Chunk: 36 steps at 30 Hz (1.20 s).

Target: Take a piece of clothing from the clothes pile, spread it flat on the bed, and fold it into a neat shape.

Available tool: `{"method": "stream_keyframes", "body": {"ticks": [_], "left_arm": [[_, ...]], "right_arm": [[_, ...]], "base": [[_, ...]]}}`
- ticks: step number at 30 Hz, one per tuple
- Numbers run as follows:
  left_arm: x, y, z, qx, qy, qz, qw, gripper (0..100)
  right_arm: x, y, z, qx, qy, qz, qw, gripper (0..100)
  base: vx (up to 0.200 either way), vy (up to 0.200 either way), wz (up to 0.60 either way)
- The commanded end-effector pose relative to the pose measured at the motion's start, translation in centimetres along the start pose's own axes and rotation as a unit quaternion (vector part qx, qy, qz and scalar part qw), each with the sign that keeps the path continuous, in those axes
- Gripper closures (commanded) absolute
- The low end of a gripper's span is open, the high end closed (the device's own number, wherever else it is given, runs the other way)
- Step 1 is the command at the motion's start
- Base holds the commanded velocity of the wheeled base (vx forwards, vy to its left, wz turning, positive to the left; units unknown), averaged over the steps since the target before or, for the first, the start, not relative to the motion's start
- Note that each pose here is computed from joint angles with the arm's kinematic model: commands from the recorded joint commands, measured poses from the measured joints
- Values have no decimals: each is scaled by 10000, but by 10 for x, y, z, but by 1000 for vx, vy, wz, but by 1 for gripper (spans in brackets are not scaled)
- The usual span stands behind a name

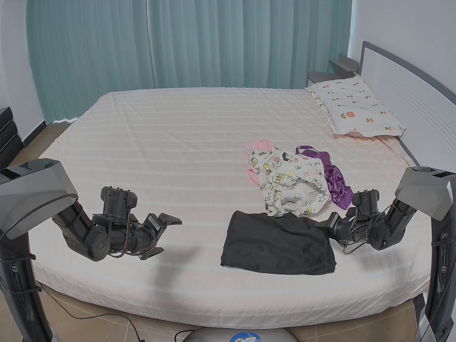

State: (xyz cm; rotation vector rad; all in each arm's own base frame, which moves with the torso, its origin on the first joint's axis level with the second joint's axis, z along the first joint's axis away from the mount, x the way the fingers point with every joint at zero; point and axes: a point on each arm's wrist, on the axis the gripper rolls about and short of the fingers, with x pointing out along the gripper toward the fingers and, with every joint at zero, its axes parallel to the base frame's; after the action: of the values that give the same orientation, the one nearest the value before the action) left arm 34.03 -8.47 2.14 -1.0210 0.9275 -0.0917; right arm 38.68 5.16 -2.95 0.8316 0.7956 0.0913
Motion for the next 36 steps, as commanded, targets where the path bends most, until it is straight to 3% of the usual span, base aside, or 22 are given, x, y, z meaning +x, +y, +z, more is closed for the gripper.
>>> {"method": "stream_keyframes", "body": {"ticks": [1, 12, 13, 19, 23, 29, 34, 36], "left_arm": [[0, 0, 0, -1, 0, -5, 10000, 0], [0, 0, 0, -4, 3, 1, 10000, 0], [0, 0, 0, -4, 3, 1, 10000, 0], [1, 1, 0, 7, 11, 14, 10000, 0], [3, 1, -1, 21, -132, 100, 9999, 0], [10, 0, -5, 79, -255, 233, 9994, 0], [12, -1, -3, 52, -316, 230, 9992, 0], [13, -2, -2, 33, -324, 216, 9992, 0]], "right_arm": [[0, 2, 4, 68, -134, -17, 9999, 100], [-5, -3, 9, 128, -382, -205, 9990, 100], [-4, -4, 8, 136, -356, -222, 9990, 0], [-6, -1, 4, 42, -360, -181, 9992, 0], [-27, 3, 7, -36, -692, 91, 9976, 0], [-46, 1, -7, -3, -681, 17, 9977, 0], [-52, -6, -15, 52, -839, -103, 9964, 0], [-54, -8, -18, 306, -900, -13, 9955, 0]], "base": [[0, 0, 0], [0, 0, 0], [0, 0, 0], [0, 0, 0], [0, 0, 0], [-100, 0, 0], [0, 0, 0], [0, 0, 0]]}}
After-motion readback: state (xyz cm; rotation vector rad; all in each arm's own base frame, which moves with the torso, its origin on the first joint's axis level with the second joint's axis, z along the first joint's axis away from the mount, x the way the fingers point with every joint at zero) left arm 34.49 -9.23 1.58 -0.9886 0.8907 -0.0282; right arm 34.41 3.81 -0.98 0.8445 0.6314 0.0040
